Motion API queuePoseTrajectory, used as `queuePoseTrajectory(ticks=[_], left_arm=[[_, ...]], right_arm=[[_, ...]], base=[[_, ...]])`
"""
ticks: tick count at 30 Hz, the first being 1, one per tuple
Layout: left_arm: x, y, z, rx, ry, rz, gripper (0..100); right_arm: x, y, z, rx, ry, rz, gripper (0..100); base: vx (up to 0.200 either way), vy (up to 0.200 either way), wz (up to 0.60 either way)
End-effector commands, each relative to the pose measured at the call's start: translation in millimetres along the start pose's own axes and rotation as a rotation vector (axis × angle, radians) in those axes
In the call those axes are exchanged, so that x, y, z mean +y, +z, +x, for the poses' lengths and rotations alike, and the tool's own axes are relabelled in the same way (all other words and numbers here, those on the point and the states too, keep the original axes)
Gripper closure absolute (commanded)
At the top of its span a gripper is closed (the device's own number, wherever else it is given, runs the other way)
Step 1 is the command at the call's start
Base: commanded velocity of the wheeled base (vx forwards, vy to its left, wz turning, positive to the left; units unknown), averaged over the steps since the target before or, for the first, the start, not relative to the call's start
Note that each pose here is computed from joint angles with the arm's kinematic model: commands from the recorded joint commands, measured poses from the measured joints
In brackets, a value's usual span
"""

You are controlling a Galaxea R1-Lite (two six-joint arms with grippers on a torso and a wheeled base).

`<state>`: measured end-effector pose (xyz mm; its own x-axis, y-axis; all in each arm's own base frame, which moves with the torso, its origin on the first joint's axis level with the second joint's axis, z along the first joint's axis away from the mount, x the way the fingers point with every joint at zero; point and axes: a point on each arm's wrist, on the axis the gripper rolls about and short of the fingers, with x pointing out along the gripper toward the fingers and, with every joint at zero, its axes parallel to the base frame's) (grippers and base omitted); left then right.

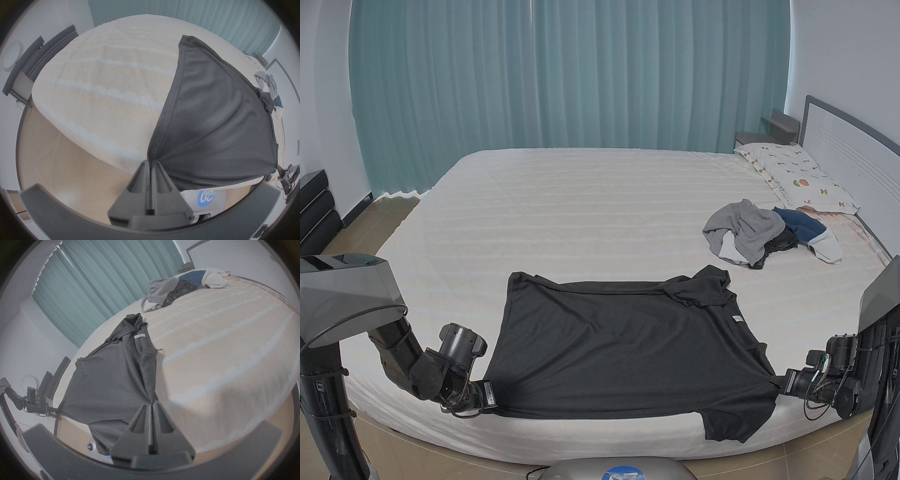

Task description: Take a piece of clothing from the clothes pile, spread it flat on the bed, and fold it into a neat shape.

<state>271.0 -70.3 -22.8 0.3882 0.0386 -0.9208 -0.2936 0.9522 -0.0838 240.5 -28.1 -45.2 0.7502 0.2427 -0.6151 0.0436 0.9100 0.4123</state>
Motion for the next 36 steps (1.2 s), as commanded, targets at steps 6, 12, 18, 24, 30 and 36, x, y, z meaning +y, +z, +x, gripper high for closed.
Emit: queuePoseTrajectory(ticks=[6,12,18,24,30,36], left_arm=[[-2.0,-1.4,0.4,0.003,-0.005,0.002,0],[-4.7,3.6,-2.3,-0.008,-0.038,-0.011,0],[-11.4,21.6,-18.5,-0.071,-0.116,-0.097,0],[-18.2,24.8,-26.1,-0.071,-0.18,-0.137,0],[-29.5,23.5,-27.0,-0.063,-0.198,-0.155,0],[-33.7,23.1,-28.0,-0.065,-0.207,-0.151,0]], right_arm=[[2.0,-6.4,1.4,0.029,0.006,-0.024,0],[5.4,4.7,-2.1,-0.024,0.018,-0.017,0],[15.2,31.6,-11.1,-0.149,0.06,0.073,0],[17.5,32.2,-11.0,-0.15,0.071,0.108,0],[19.7,29.6,-9.5,-0.136,0.077,0.106,0],[19.2,28.2,-6.8,-0.127,0.077,0.107,0]], base=[[0.0,0.0,0.0],[0.0,0.0,0.0],[0.0,0.0,0.0],[0.0,0.0,0.0],[0.0,-0.033,0.0],[0.0,-0.2,0.0]])
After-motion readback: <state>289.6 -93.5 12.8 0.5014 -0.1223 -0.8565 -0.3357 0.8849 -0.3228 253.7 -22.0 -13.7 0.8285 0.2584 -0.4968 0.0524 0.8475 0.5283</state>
